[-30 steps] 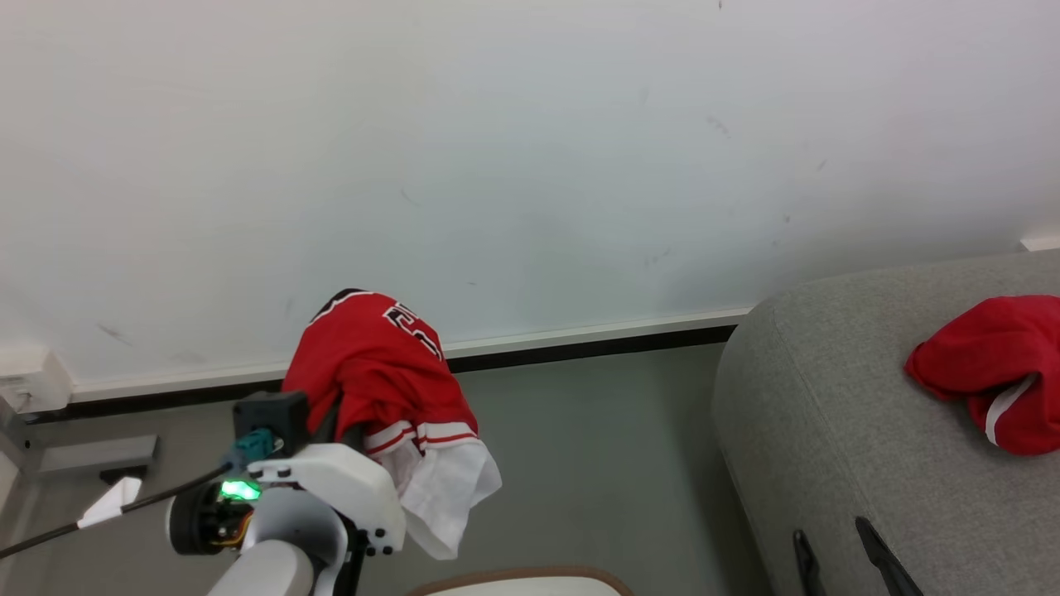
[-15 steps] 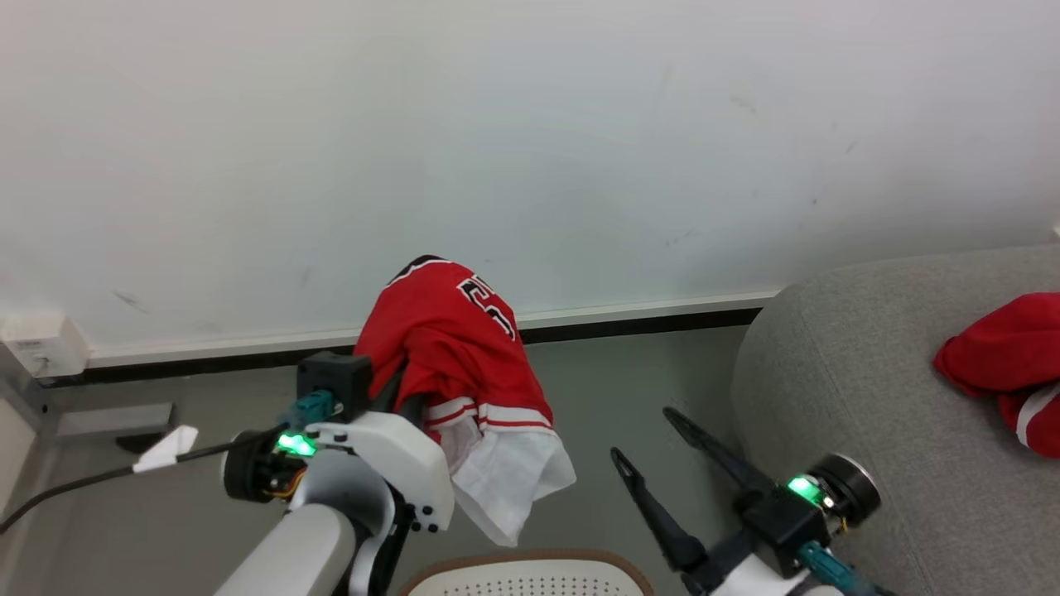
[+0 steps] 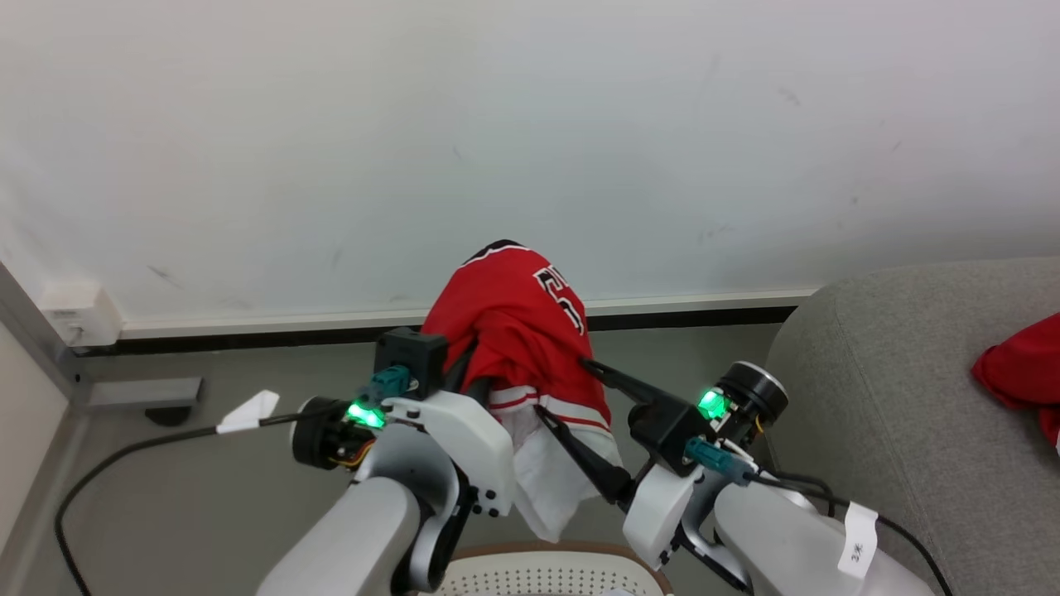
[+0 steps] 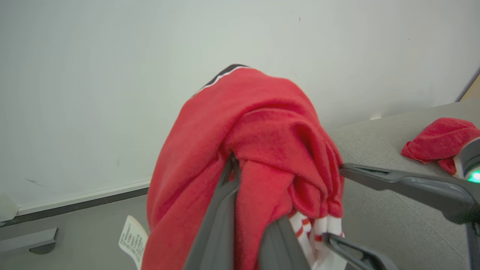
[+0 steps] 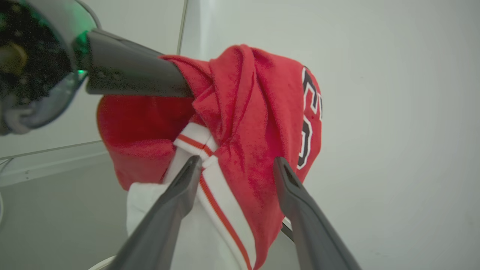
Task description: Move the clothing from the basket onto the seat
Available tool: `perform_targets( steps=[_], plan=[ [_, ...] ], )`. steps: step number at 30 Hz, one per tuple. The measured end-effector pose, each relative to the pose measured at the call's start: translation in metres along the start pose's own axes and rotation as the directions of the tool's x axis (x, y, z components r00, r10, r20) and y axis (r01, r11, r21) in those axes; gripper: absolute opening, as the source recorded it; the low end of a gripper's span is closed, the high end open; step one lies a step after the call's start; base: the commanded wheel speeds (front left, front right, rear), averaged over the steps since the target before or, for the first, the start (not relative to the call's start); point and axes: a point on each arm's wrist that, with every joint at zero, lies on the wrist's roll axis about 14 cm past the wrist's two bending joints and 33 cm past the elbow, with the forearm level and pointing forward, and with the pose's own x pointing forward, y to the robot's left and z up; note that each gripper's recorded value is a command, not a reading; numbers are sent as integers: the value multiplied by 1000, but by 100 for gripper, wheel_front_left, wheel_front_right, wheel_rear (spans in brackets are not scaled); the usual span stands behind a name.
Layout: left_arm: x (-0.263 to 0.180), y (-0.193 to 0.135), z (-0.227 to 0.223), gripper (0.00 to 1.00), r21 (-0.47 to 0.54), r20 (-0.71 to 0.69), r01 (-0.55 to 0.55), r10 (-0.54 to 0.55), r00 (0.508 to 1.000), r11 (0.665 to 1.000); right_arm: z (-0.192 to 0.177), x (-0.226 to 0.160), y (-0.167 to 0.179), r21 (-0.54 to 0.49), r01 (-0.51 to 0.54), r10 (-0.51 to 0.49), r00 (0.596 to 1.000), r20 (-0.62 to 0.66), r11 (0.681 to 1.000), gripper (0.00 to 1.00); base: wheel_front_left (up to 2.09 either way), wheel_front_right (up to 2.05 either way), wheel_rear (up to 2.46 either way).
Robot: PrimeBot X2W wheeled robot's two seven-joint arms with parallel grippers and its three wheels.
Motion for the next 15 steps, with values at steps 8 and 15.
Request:
perform_targets(
  steps=[8,15],
  plan=[
    [6,-23,1,0,-12,1,61,-61,998,998,-12,8,-15,-50,6,-9,998,-61,999,86,0,0,0],
    [9,-28,0,0,-18,1,71,-71,997,997,3,12,-13,15,11,-11,1000,-8,1000,0,0,0,0]
  ],
)
